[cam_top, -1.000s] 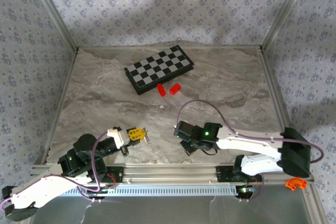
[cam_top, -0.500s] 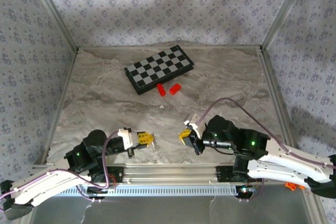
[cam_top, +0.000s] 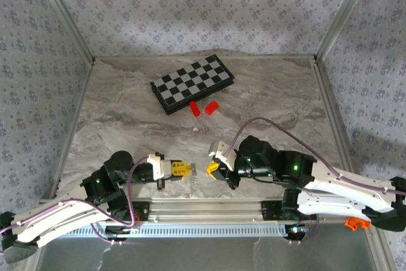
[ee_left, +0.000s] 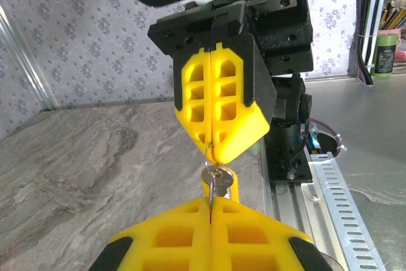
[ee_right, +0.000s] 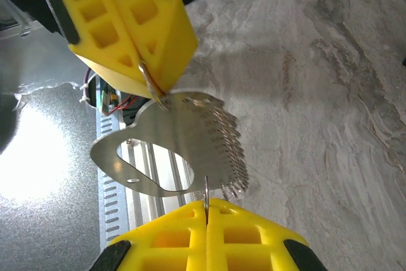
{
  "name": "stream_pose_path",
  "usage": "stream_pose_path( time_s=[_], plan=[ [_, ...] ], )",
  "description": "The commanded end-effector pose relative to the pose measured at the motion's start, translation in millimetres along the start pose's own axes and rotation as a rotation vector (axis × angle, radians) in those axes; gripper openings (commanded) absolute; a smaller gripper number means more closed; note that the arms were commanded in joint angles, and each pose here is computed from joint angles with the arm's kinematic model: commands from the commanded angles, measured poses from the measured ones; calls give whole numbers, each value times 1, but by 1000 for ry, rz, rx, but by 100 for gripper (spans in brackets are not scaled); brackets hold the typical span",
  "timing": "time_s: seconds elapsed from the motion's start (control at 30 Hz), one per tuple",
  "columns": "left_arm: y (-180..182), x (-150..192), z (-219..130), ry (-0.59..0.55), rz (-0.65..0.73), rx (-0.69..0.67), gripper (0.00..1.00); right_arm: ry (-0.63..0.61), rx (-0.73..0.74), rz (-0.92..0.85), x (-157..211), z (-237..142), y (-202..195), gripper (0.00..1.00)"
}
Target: Put the keys on the keyring
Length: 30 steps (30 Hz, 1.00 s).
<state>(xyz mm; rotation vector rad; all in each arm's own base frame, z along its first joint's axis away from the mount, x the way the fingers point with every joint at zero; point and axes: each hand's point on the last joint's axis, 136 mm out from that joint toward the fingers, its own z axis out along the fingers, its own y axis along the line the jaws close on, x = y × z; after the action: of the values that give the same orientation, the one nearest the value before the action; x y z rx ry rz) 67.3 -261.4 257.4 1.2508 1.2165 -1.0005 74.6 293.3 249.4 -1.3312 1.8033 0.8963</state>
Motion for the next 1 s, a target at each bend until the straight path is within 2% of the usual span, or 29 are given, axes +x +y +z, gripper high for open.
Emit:
stream_pose_path(
  time_s=[0.0,0.27,0.97],
  plan=[
    [-3,-26,-1,-72,51,25,0,-18,18,-71,-14,-6,4,0],
    [-2,-23,0,-67,54,15,0,-18,122,-125,-20,-1,-6,0],
    [10,-18,6,-55,30,-43,0,-50,132,-181,-26,14,0,0]
  ],
)
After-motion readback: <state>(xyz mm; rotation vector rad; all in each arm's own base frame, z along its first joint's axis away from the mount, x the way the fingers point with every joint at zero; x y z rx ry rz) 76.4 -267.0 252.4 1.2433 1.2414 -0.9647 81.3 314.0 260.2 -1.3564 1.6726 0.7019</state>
